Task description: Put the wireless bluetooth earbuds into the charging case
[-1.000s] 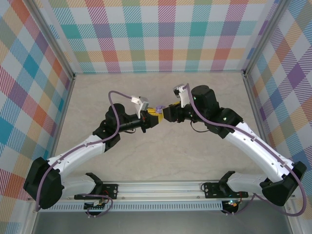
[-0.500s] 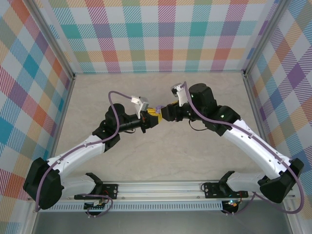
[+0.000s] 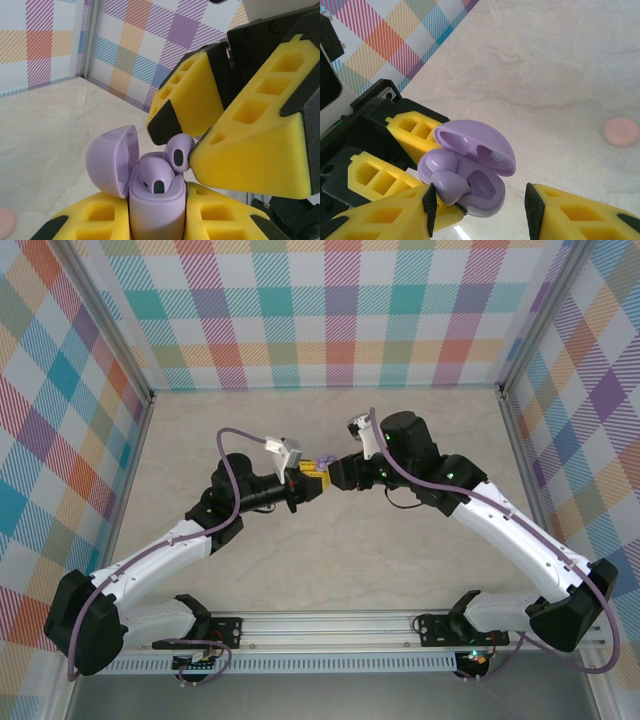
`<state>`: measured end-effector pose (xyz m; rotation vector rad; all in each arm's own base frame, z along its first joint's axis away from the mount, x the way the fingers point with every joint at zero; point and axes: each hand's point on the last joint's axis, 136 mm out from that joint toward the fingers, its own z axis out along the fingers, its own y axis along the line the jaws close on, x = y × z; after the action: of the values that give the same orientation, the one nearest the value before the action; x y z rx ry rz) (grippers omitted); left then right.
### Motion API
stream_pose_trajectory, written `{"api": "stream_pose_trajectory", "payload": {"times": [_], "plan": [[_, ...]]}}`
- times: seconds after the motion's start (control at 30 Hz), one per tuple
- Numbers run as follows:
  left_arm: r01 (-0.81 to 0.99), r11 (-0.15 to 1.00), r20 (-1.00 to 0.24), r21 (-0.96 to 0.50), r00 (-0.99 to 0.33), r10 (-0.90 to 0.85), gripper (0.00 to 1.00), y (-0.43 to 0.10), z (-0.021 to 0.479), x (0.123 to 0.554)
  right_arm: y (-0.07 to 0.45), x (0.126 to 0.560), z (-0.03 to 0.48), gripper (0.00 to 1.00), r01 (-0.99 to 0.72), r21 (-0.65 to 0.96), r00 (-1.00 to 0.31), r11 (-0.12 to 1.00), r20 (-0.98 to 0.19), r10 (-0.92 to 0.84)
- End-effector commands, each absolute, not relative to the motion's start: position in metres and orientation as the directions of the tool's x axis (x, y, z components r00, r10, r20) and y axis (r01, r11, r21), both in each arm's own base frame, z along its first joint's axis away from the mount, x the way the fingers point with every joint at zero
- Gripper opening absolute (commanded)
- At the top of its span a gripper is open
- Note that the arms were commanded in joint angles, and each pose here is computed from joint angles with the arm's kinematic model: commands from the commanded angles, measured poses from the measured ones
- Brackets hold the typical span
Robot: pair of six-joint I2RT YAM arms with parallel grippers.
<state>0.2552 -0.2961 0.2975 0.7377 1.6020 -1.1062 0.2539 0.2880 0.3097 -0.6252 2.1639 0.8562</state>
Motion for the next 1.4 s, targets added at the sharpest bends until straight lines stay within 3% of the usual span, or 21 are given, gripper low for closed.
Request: {"api": "stream_pose_trajectory", "payload": {"times": [0.0, 1.07, 1.2, 1.37], "plan": [[0.887, 0.385, -0.967, -0.253, -0.24, -0.083, 0.14, -0.294, 0.314, 0.248, 0.279, 0.256, 0.317, 0.51, -0.614, 0.364, -0.625, 0.7, -0.767, -0.149], [0.89, 0.387, -0.971, -0.239, -0.223, -0.088, 0.14, -0.291, 0.32, 0.246, 0.239, 0.272, 0.309, 0.51, -0.455, 0.268, -0.624, 0.849, -0.776, -0.09], [0.911, 0.34, -0.972, -0.235, -0.215, -0.096, 0.14, -0.294, 0.327, 0.237, 0.229, 0.277, 0.299, 0.46, -0.398, 0.281, -0.659, 0.873, -0.75, -0.059], [0.935, 0.283, -0.976, -0.213, -0.188, -0.113, 0.14, -0.294, 0.341, 0.225, 0.239, 0.274, 0.294, 0.33, -0.446, 0.385, -0.695, 0.808, -0.718, -0.041]]}}
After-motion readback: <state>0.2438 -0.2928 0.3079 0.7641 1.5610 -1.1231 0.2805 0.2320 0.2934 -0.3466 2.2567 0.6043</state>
